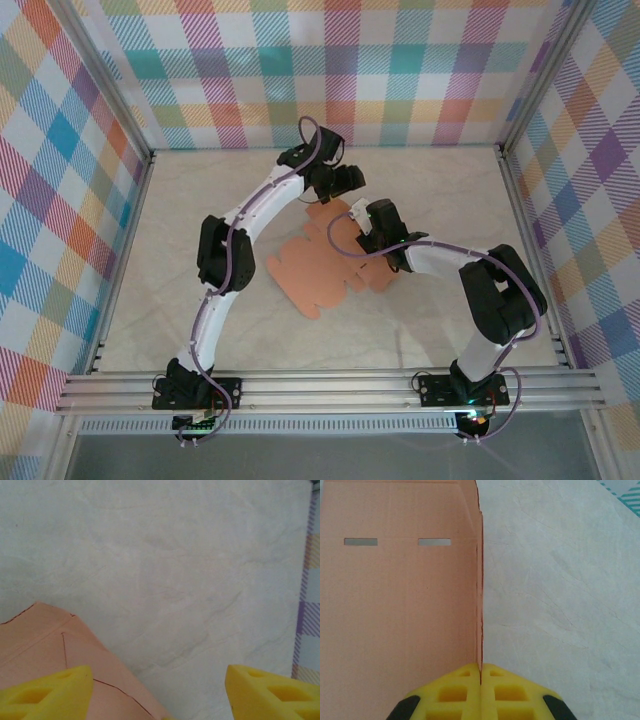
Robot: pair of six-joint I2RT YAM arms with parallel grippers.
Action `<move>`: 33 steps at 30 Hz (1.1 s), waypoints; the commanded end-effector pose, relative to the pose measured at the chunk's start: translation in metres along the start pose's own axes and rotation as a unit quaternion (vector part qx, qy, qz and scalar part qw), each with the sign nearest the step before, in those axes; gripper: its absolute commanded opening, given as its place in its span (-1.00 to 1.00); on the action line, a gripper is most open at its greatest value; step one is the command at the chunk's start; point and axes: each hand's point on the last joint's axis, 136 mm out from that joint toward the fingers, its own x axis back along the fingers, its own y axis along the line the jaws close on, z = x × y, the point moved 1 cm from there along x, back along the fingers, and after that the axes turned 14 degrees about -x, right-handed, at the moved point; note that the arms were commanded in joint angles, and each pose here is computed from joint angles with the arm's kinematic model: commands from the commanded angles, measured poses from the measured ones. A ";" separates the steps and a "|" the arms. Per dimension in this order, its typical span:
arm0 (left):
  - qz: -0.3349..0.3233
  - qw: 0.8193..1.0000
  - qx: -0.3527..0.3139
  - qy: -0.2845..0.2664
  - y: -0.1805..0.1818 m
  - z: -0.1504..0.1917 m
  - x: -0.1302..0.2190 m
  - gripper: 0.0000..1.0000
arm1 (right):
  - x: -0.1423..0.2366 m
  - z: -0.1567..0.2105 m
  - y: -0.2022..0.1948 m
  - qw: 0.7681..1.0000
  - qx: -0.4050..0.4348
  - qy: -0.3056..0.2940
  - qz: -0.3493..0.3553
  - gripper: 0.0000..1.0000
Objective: Fold the paper box
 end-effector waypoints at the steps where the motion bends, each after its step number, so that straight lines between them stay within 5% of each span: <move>1: -0.006 1.000 0.010 0.023 0.002 0.009 -0.005 0.40 | 0.004 -0.011 0.003 1.000 0.003 -0.023 -0.006 -1.00; 13: 0.027 0.997 0.020 0.066 -0.011 0.030 -0.010 0.30 | 0.006 -0.013 -0.001 1.000 -0.001 -0.022 0.002 -1.00; 28: 0.068 0.991 0.051 0.101 -0.029 0.051 -0.020 -0.17 | 0.008 -0.016 0.001 1.000 0.002 -0.025 -0.003 -1.00; 33: 0.050 0.994 0.040 0.092 -0.026 0.049 -0.015 0.34 | 0.011 -0.019 0.001 1.000 -0.002 -0.029 -0.004 -1.00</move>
